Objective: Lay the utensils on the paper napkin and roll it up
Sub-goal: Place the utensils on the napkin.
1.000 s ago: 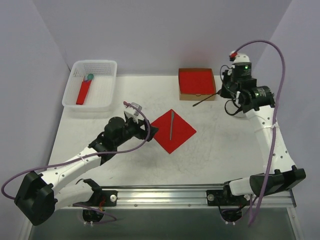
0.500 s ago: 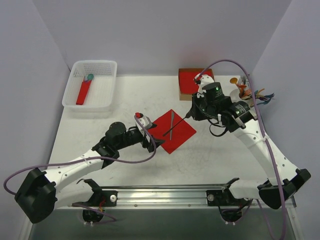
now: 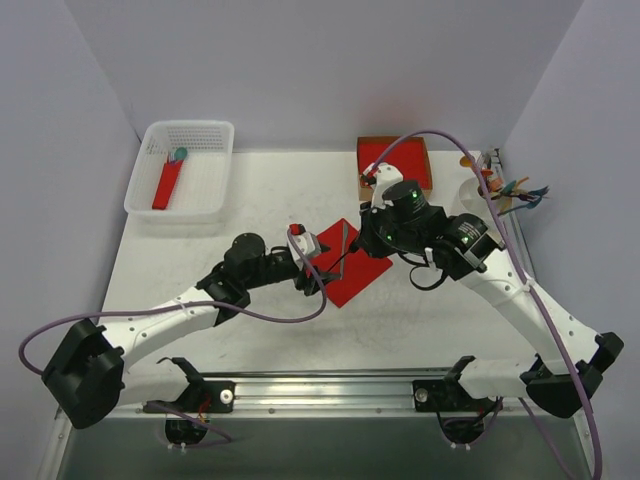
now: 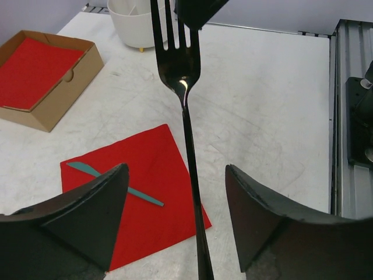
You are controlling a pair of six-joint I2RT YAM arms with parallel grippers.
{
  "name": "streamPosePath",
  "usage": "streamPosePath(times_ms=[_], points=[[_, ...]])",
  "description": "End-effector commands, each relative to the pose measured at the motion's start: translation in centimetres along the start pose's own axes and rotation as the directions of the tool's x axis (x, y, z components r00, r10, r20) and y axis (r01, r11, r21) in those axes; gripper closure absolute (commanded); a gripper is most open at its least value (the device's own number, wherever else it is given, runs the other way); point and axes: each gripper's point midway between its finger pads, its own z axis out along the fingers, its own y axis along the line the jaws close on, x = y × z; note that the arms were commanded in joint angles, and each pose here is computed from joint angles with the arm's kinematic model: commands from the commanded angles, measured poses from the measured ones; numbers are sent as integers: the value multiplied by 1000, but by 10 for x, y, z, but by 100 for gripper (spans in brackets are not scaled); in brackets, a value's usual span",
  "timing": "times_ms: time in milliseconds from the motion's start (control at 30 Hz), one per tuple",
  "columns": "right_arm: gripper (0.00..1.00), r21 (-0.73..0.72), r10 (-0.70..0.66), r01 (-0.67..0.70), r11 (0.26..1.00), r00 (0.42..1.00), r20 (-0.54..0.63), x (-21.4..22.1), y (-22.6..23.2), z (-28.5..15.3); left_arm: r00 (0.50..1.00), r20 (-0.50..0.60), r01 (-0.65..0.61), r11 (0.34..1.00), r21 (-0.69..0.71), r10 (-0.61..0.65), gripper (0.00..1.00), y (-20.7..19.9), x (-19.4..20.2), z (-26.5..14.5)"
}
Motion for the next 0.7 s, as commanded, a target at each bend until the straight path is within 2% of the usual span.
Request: streamPosePath(times_ms=[0, 200, 433, 500, 667], points=[[100, 19, -2, 2, 1000, 999, 33, -11, 6, 1, 998, 21, -52, 998, 47, 51, 28, -3, -16, 8], [100, 32, -22, 22, 999, 1000, 22, -9, 8, 6, 999, -4, -51, 996, 74, 51, 50, -6, -10, 11], [100, 65, -33, 32, 997, 999, 22, -7, 2, 7, 999, -36, -37, 996, 86, 40, 51, -8, 1, 11], [100, 62, -38, 37, 997, 999, 13, -5, 3, 9, 998, -37, -38, 995, 88, 41, 56, -8, 2, 12], [100, 58, -45, 44, 997, 999, 13, -3, 3, 9, 998, -40, -34, 995, 94, 37, 61, -7, 1, 15]])
